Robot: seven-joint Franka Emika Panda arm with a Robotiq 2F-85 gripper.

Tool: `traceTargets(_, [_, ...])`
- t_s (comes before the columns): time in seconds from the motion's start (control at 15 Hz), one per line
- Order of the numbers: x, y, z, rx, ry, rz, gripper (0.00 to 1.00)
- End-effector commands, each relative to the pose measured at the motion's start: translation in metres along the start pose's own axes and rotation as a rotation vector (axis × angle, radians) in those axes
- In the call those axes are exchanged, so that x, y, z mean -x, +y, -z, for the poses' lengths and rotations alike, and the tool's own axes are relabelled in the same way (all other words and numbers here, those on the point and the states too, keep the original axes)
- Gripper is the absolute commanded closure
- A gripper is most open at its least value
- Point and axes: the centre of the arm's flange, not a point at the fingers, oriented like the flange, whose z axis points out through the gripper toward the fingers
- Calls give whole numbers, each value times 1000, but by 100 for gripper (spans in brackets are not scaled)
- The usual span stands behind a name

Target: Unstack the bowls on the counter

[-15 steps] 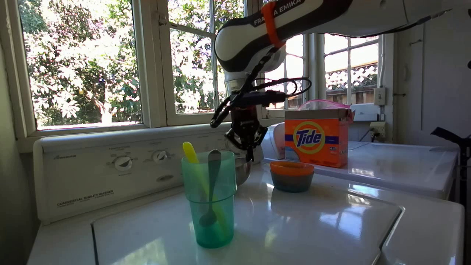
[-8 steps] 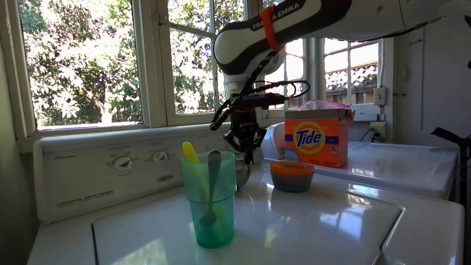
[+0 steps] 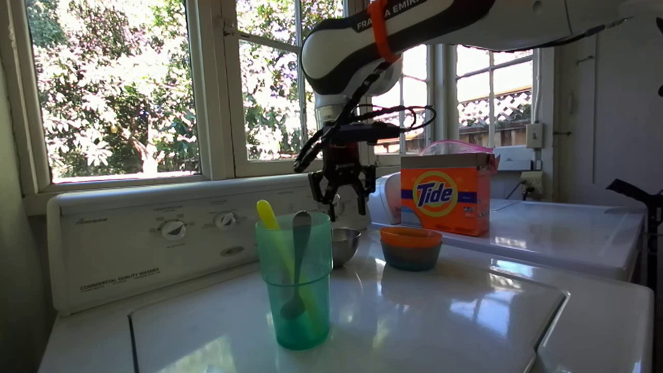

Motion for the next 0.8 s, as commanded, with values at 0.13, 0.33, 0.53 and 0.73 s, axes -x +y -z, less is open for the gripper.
traceTargets(0.13, [28,25,82,17,31,79,0])
traceTargets(0.33, [46,43,124,14,77,144,0])
traceTargets(0.53, [60,53,158,-21,132,257,0])
traceTargets(0.73, [36,42,173,-18,154,227,0])
